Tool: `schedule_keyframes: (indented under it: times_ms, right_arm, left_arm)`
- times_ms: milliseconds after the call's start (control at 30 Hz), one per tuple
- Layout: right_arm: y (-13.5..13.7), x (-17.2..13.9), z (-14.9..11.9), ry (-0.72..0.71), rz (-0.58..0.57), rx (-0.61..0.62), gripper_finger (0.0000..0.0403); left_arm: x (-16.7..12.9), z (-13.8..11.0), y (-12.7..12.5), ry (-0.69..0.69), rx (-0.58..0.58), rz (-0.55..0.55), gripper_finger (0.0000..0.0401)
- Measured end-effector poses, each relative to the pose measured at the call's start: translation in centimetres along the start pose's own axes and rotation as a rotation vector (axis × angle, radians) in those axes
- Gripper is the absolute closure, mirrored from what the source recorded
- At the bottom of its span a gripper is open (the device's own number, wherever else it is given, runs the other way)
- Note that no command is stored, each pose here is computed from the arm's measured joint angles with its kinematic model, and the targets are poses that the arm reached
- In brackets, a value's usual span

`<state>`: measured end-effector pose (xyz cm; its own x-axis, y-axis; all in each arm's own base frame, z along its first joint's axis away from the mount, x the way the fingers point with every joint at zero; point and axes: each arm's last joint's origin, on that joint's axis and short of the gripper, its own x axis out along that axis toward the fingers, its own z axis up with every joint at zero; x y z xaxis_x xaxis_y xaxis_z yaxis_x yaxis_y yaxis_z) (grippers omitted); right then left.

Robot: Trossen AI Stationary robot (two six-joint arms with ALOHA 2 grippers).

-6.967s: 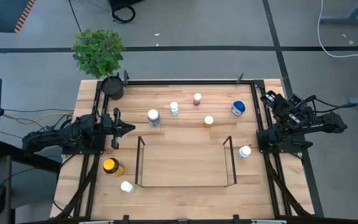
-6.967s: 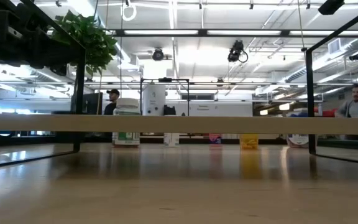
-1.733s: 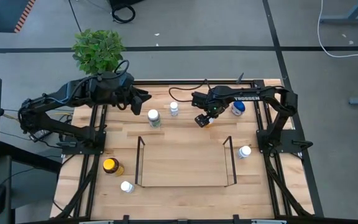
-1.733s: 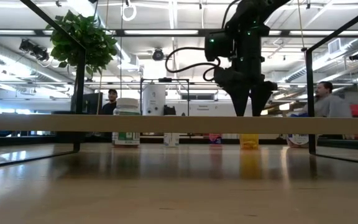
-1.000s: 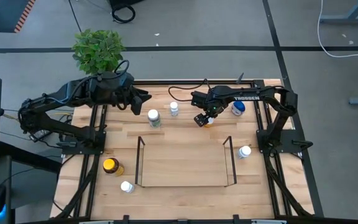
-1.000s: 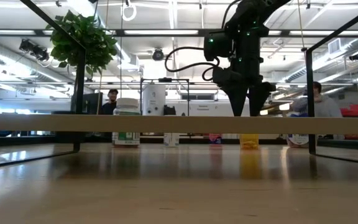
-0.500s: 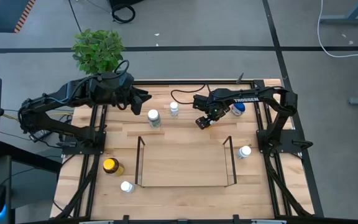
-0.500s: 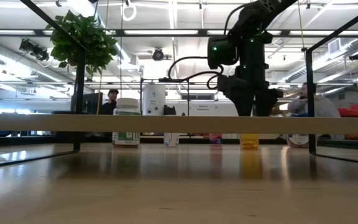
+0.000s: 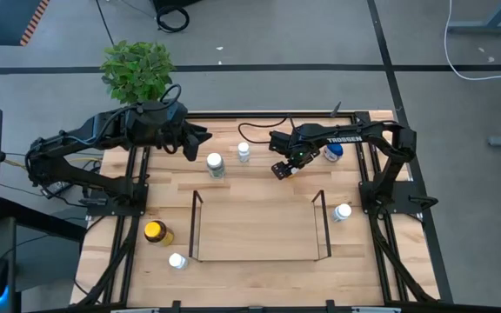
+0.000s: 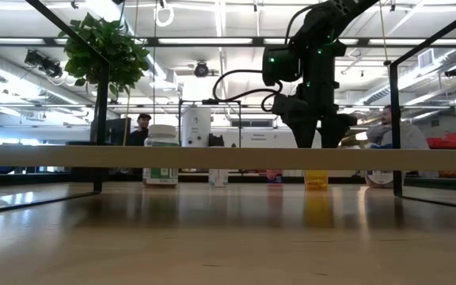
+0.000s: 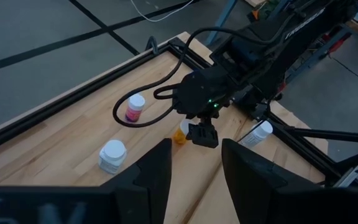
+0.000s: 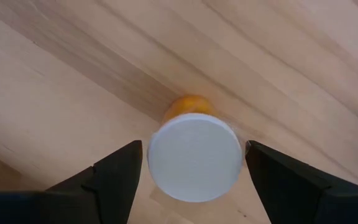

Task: Pick and place medicine bottles onto shelf by color
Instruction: Put the orange pill bottle on the shelf

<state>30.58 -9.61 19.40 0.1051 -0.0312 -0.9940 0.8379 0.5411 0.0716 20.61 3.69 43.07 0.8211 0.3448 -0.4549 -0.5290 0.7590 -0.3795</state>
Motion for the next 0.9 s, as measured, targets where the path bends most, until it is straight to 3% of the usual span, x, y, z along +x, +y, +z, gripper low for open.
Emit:
schedule_keyframes:
  times_ms: [500, 900]
  right_arm:
    - [0.0, 0.0, 0.1, -0.016, -0.014, -0.016, 0.0178]
    - [0.6, -0.2, -1.0, 0.108, 0.065, -0.064, 0.0175]
  left_arm:
    - [0.0, -0.1, 0.1, 0.009, 0.005, 0.005, 0.0255]
    - [0.0, -0.1, 0.1, 0.014, 0.022, 0.009, 0.0255]
